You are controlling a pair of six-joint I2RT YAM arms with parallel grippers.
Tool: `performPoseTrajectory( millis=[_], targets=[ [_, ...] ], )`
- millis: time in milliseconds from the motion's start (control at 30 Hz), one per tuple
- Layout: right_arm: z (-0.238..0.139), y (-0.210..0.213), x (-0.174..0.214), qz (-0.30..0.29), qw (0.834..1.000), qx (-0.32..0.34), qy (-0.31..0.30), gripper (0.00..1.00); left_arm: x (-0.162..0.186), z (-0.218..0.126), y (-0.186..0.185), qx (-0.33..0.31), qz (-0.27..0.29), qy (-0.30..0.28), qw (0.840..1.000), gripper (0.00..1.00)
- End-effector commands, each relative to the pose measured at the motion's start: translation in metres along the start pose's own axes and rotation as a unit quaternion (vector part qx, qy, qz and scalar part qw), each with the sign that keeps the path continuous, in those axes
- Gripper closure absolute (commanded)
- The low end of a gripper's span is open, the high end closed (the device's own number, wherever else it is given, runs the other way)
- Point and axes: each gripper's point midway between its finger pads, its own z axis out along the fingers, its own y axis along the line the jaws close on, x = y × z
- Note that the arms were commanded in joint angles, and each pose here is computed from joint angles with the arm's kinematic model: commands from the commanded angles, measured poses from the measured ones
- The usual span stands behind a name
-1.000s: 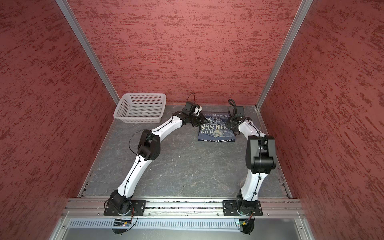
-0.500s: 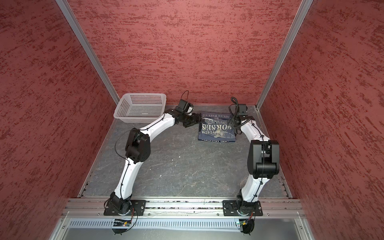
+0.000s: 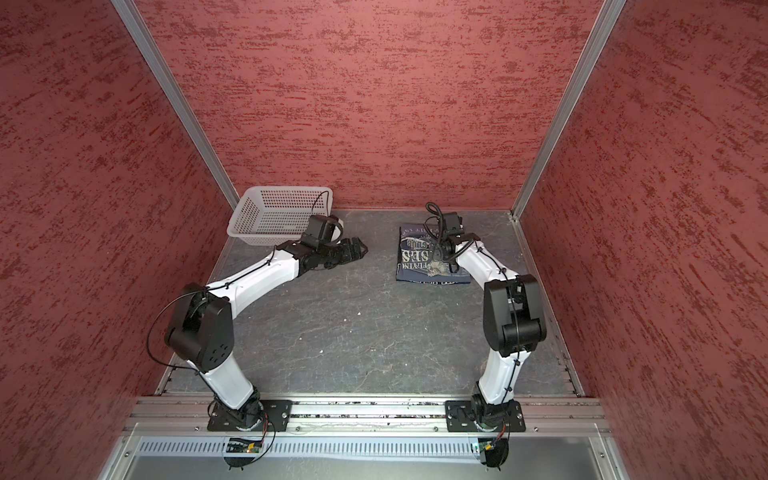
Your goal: Fold and stack the tank tops
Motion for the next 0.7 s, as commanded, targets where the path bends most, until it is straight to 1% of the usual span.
performPoseTrajectory(
  millis=[0,67,133,200,300,400,467,567,667],
  targets=[
    [-0.009,0.01,-0.006,-0.022,1.0,0.001,-0.009,0.11,-0.01,-0.023,0.004,0.007,0.008,-0.042,0.999,0.08],
    [0.0,0.017,0.006,-0.022,1.0,-0.018,0.012,0.1,-0.01,-0.032,0.017,0.001,-0.001,-0.053,0.999,0.07],
    [0.016,0.02,0.017,-0.022,0.999,-0.019,0.034,0.09,-0.009,-0.039,0.031,-0.009,-0.01,-0.064,0.998,0.06],
    [0.034,0.019,0.024,-0.028,0.998,-0.005,0.052,0.09,-0.01,-0.047,0.043,-0.018,-0.019,-0.077,0.997,0.05],
    [0.055,0.012,0.024,-0.037,0.997,0.027,0.06,0.07,-0.011,-0.06,0.06,-0.033,-0.028,-0.091,0.995,0.01],
    [0.073,-0.006,0.019,-0.027,0.996,0.055,0.065,0.07,-0.012,-0.072,0.076,-0.047,-0.036,-0.106,0.993,0.0],
    [0.083,-0.026,0.014,-0.013,0.995,0.071,0.067,0.07,-0.014,-0.083,0.09,-0.069,-0.042,-0.128,0.988,0.0],
    [0.089,-0.056,0.001,-0.001,0.994,0.096,0.061,0.06,-0.017,-0.099,0.106,-0.082,-0.044,-0.159,0.983,0.0],
    [0.09,-0.076,-0.014,0.014,0.994,0.095,0.048,0.06,-0.02,-0.108,0.121,-0.099,-0.053,-0.169,0.979,0.0]
  ],
)
